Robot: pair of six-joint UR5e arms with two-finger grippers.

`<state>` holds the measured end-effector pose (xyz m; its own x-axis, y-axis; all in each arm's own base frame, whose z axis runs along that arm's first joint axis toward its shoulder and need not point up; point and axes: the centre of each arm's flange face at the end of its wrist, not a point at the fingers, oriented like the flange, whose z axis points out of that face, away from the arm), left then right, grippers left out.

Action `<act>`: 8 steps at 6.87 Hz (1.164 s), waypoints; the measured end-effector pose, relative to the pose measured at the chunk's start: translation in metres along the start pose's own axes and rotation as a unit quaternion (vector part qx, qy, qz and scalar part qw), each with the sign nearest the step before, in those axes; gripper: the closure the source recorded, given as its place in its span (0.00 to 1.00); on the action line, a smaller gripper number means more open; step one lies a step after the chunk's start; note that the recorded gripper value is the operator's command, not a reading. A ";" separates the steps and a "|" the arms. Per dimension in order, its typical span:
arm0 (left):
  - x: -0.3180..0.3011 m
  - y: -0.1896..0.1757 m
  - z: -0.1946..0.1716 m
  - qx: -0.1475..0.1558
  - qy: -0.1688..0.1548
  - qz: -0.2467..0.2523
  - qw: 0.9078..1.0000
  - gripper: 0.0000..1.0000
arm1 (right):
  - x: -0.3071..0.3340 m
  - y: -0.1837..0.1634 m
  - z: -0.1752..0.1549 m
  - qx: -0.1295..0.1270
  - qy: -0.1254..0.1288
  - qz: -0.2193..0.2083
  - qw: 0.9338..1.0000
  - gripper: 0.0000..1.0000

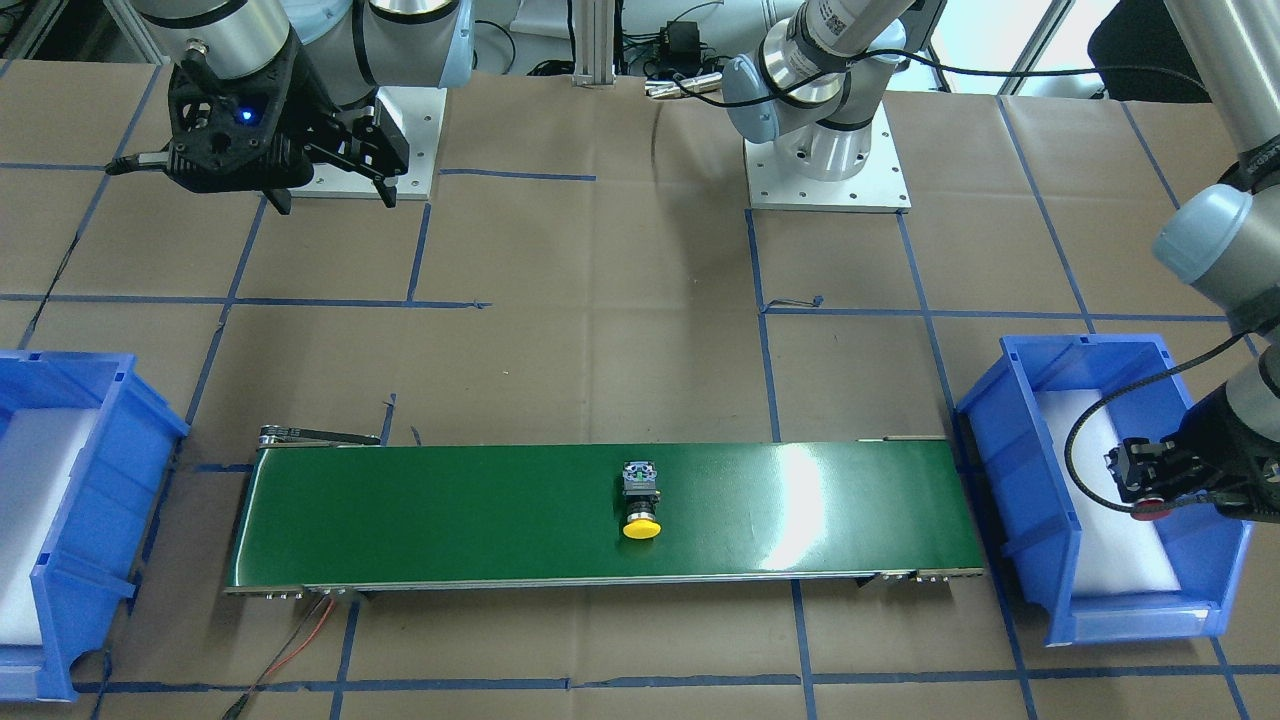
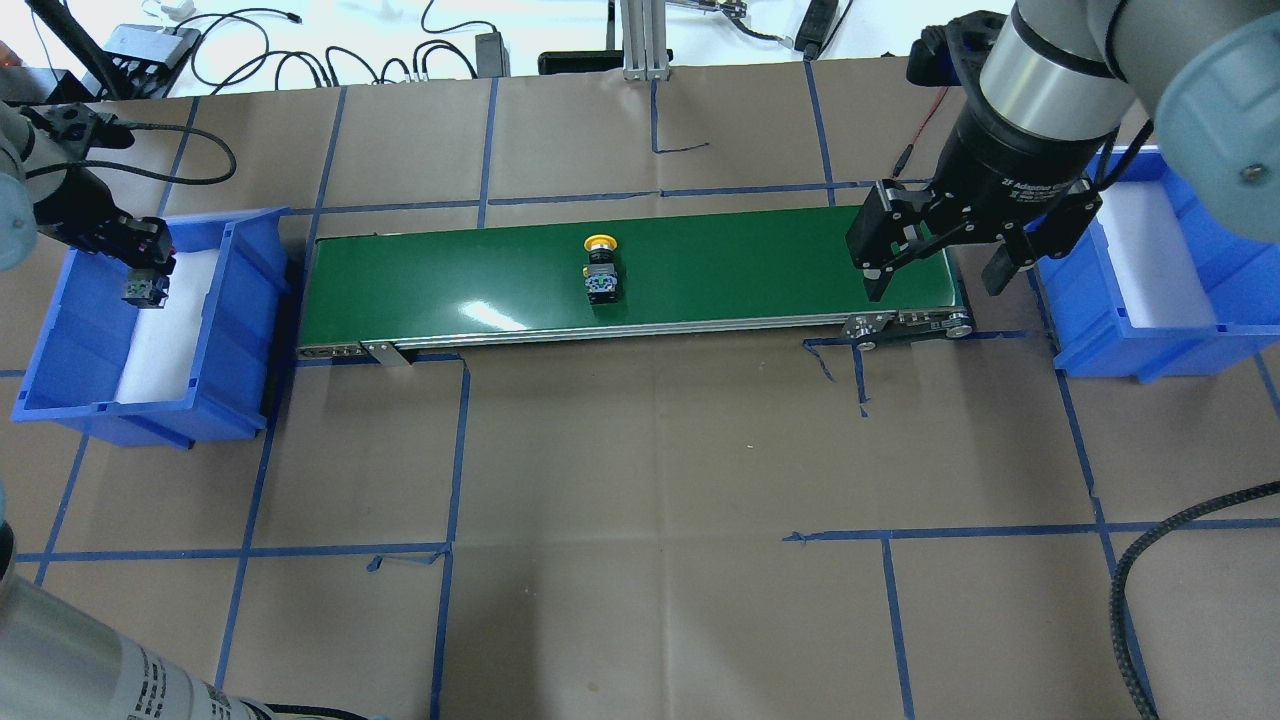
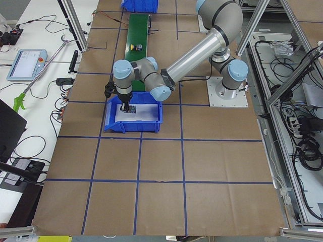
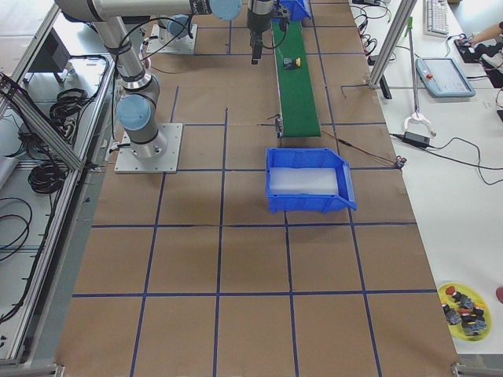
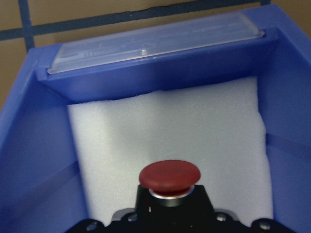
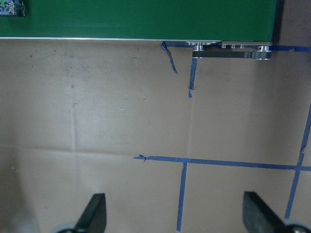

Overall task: Transport two buttons from left to right
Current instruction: 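Grasp the red-capped button with the left gripper and lift it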

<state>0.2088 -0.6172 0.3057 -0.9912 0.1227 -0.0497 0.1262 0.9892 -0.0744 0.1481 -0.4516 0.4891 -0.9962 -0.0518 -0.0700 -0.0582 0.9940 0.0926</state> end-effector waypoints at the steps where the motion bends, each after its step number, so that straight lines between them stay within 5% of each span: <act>1: 0.001 0.002 -0.030 -0.007 0.000 0.000 1.000 0.94 | 0.000 -0.001 0.003 -0.003 -0.001 0.000 1.000 0.00; 3: 0.005 0.005 -0.076 -0.025 0.001 -0.003 1.000 0.94 | 0.000 -0.004 0.011 -0.013 -0.002 0.001 1.000 0.00; 8: 0.078 -0.022 -0.089 -0.026 0.005 -0.037 0.999 0.94 | 0.002 -0.011 0.012 -0.009 0.004 0.000 1.000 0.00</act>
<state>0.1249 -0.6225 0.3919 -0.9981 0.0497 -0.0362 0.0507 0.9984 -0.0260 0.1477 -0.4611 0.4760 -0.9967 -0.0521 -0.0624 -0.0587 0.9922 0.1100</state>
